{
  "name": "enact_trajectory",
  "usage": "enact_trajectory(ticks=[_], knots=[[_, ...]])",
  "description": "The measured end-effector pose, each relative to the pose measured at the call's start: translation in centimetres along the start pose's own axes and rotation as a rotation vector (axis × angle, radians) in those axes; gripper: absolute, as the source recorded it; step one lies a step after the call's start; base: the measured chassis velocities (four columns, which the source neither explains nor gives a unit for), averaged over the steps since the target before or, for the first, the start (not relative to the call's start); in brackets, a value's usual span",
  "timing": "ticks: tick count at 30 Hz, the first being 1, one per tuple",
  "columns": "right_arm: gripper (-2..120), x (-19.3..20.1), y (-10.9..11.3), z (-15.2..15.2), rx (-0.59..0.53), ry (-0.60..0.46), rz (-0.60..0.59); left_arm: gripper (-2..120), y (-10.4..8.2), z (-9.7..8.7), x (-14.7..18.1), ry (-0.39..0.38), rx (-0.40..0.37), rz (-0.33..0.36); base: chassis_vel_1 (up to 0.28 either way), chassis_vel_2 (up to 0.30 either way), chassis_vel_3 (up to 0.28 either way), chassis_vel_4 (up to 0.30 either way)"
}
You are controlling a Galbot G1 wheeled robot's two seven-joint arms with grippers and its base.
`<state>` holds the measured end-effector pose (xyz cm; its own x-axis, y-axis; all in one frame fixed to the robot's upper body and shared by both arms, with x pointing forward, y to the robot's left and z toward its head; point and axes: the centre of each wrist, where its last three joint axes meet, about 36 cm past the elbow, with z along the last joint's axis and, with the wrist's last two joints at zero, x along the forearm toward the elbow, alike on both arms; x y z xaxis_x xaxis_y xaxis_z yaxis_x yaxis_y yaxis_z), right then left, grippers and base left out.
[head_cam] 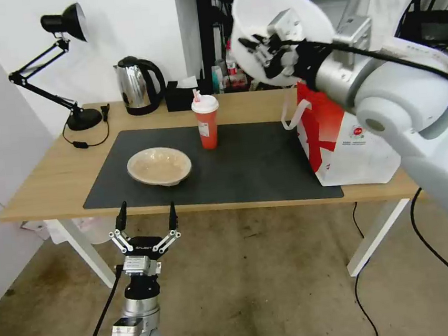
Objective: Pick up the trash from the table and place it into the takeout bag.
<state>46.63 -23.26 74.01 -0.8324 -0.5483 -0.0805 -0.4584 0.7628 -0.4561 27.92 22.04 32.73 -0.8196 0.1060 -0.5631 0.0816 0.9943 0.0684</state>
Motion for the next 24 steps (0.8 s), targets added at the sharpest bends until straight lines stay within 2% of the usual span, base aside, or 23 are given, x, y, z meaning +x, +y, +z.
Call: enact_trajectory(ticks=[8, 15, 24], knots=[[0, 1.1, -1.9, 0.8, -0.010, 0.010, 0.050, 100, 0.0, 0.0, 0.1, 0.004, 0.000, 0.000, 0.000, 0.000, 0.000, 0.000], [0, 2.0, -3.9, 2.7, -0.036, 0.031, 0.105, 100, 0.1, -0.2, 0.3, 0.005, -0.003, 0.000, 0.000, 0.000, 0.000, 0.000], [0, 2.3, -5.2, 4.8, -0.054, 0.057, 0.147, 100, 0.1, -0.3, 0.4, 0.008, -0.004, 0.000, 0.000, 0.000, 0.000, 0.000]])
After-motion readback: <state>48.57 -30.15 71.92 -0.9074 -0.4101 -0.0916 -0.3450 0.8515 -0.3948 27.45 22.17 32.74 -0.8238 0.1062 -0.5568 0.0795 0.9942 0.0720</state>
